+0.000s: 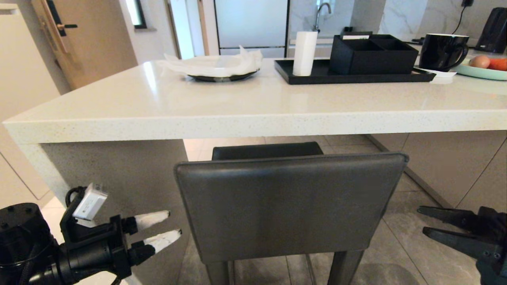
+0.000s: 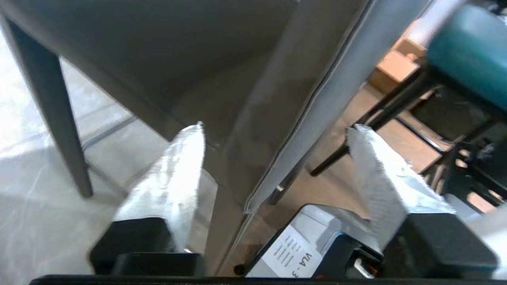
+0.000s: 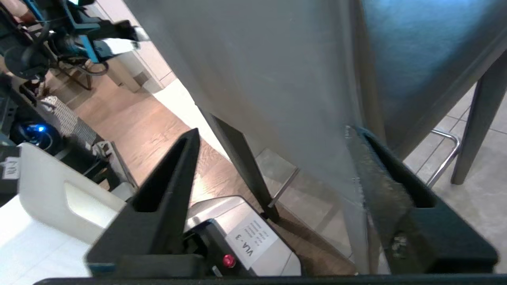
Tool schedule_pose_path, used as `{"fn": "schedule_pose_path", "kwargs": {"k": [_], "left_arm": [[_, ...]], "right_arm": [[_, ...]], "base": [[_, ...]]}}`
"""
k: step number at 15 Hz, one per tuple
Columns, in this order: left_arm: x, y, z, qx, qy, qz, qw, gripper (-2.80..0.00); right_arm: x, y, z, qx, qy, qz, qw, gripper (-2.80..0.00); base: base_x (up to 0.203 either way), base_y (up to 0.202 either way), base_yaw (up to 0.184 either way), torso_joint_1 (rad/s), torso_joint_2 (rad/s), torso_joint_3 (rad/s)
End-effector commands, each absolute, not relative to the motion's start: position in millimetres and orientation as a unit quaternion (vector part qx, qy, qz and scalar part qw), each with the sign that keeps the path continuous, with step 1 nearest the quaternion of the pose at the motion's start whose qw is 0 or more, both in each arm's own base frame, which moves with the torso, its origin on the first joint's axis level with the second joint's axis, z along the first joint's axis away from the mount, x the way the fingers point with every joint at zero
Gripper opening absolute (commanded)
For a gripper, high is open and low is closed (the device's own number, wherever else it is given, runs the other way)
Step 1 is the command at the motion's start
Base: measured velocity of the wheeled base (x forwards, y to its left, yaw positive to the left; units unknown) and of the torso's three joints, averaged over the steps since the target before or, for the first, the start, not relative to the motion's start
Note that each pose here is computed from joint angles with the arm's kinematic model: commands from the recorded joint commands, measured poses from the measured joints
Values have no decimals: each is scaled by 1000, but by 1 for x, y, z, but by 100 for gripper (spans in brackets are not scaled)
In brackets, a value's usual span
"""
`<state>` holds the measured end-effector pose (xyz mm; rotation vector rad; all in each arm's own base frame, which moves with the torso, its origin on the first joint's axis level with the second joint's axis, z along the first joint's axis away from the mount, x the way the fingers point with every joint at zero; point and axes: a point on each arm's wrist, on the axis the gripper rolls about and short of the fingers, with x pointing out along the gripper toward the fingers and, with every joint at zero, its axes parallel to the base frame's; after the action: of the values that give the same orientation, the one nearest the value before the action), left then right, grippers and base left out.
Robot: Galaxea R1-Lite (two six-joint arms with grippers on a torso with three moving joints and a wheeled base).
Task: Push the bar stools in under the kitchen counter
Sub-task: Pull the gray chair out from under the dining table
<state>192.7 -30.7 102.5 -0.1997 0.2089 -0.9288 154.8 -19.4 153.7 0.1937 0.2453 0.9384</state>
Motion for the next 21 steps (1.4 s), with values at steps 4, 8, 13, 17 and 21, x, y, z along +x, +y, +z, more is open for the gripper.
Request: {"fn": "schedule_pose_path", "kwargs": {"k": [4, 8, 13, 17, 21], "left_arm": [[205, -18, 102, -95, 92, -447, 885, 0], [231, -25, 109, -78, 66, -501, 859, 0], [244, -42, 107, -72, 63, -552, 828, 0], [246, -54, 103, -71, 69, -570, 815, 0], [247, -63, 109, -63, 57, -585, 806, 0]], "right_arm": [[173, -30, 144, 99, 121, 438, 885, 0], [183, -25, 139, 103, 127, 462, 872, 0], [211, -12, 133, 88, 126, 502, 851, 0], [230, 4, 122, 88, 131, 533, 831, 0], [231, 13, 123, 79, 120, 551, 822, 0]], "base": [[0, 0, 0, 0, 0, 0], [0, 0, 0, 0, 0, 0], [0, 0, 0, 0, 0, 0], [0, 0, 0, 0, 0, 0], [0, 0, 0, 0, 0, 0]]}}
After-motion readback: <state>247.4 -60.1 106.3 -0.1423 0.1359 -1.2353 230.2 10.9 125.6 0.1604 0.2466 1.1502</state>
